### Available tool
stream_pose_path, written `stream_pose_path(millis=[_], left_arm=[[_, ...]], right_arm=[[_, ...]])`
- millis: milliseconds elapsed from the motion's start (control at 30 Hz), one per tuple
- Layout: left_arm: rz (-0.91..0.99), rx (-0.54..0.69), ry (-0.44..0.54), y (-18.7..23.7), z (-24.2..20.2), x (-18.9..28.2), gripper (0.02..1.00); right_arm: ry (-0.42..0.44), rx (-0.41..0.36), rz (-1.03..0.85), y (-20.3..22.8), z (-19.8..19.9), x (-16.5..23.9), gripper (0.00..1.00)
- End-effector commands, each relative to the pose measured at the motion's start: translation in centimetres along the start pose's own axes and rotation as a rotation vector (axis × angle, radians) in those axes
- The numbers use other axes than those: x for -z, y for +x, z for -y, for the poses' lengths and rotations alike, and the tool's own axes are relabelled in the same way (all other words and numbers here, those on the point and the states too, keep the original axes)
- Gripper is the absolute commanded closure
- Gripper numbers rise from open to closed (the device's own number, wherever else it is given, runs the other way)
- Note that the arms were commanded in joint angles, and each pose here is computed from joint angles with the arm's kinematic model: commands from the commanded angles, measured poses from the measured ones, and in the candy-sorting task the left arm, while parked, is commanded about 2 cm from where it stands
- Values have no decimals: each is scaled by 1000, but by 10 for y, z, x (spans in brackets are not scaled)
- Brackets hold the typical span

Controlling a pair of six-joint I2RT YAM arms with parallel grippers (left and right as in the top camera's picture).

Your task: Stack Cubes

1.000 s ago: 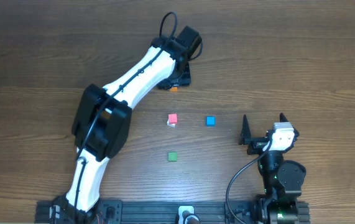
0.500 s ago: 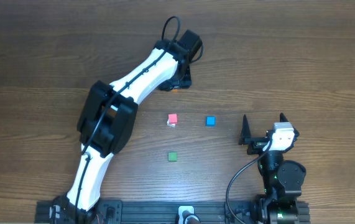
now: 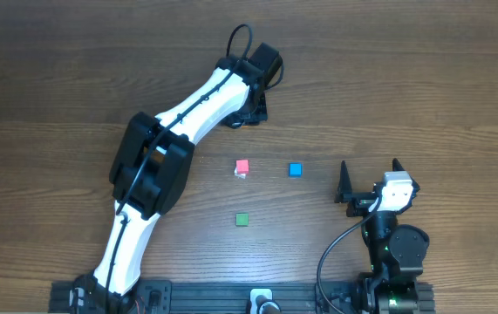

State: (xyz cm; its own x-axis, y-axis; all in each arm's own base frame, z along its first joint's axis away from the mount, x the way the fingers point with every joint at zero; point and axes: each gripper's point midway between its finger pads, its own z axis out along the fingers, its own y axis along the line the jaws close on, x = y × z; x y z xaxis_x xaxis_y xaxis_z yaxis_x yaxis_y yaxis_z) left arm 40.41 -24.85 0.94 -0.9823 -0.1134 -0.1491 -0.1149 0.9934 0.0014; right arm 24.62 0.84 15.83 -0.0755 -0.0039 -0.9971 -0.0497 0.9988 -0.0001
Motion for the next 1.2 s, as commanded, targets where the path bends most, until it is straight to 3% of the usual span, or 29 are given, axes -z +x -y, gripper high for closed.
stream_pose_path(millis=[33, 233, 433, 700, 900, 1200], left_arm=[[8, -2, -1, -6, -1, -2, 851], [30, 0, 27, -9, 2, 17, 928], [89, -7, 81, -6, 4, 82, 978], [69, -2, 88, 42, 1, 151, 978], [54, -22, 71, 72, 15, 152, 980], [30, 15, 61, 102, 2, 128, 980]], right_arm=[[5, 1, 3, 1, 1, 0, 9], [5, 1, 3, 1, 1, 0, 9], [5, 1, 3, 1, 1, 0, 7], [5, 1, 3, 1, 1, 0, 9], [5, 0, 3, 1, 1, 0, 7], [5, 1, 3, 1, 1, 0, 9]])
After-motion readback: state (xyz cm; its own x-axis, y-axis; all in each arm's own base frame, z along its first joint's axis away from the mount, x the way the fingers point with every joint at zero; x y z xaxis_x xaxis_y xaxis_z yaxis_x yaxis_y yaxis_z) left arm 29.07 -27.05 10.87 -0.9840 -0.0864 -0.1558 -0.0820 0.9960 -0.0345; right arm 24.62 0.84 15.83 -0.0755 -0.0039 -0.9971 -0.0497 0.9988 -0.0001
